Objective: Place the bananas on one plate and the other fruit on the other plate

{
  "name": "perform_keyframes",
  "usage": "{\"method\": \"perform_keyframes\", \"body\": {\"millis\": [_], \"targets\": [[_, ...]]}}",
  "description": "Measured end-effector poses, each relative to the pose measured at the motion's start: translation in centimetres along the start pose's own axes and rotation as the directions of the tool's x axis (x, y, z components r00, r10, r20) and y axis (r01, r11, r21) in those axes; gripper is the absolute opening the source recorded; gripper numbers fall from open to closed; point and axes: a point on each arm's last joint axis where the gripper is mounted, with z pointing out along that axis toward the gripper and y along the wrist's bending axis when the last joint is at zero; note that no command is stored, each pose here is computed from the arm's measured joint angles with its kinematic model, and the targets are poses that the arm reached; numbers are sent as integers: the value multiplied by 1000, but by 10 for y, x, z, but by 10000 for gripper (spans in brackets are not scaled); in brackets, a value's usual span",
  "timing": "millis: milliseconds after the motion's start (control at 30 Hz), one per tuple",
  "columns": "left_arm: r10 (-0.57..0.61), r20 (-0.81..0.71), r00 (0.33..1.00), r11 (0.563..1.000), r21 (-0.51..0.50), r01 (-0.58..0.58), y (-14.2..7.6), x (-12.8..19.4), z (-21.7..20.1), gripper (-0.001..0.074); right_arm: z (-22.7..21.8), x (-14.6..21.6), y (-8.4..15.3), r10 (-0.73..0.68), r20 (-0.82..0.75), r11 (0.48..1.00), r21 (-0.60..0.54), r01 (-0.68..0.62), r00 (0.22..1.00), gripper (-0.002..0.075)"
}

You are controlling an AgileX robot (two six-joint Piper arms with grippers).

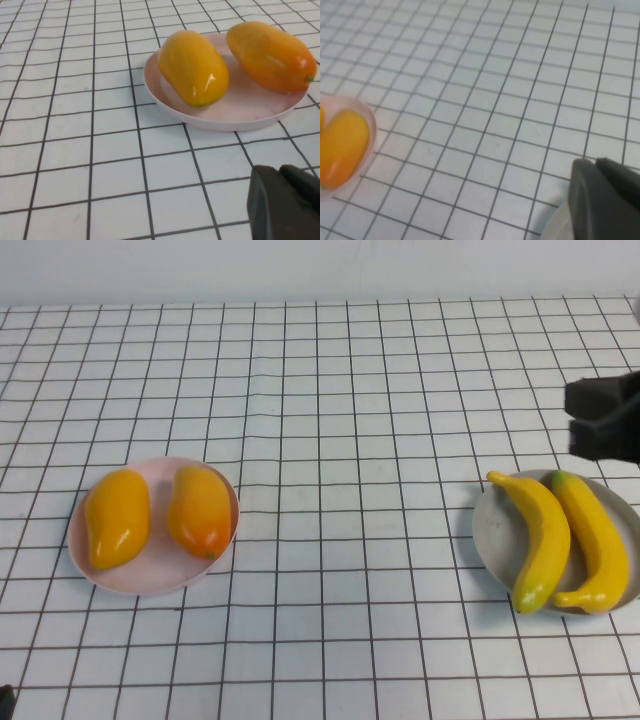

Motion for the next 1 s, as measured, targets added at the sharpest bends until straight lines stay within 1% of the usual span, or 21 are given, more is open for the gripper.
{"method": "perform_keyframes", "body": {"millis": [133,267,367,500,600,633,767,833,933,1000], "targets": [[0,0,1000,1000,0,0,0,0,0,-4,-34,23,0,24,89,1000,-7,-24,996,-15],[0,0,1000,1000,0,0,0,0,0,-4,-56,45,-2,-9,109,1000,1,9,994,-15],[0,0,1000,1000,0,0,0,0,0,-4,-64,60,-6,-52,94,998,31,50,994,-15],[0,0,1000,1000,0,0,0,0,0,-4,-62,79,-14,-64,117,996,74,56,991,-15],[0,0,1000,1000,0,0,0,0,0,-4,-54,93,-19,-81,202,993,102,62,976,-15],[0,0,1000,1000,0,0,0,0,0,-4,-50,105,-22,-86,232,992,114,60,969,-15],[0,0,1000,1000,0,0,0,0,0,-4,-46,130,-29,-113,377,986,154,58,919,-15],[0,0,1000,1000,0,0,0,0,0,-4,-47,142,-32,-151,427,980,185,77,891,-15],[0,0,1000,1000,0,0,0,0,0,-4,-51,159,-37,-205,466,965,245,97,861,-15],[0,0,1000,1000,0,0,0,0,0,-4,-54,168,-40,-209,476,959,270,84,854,-15]]}}
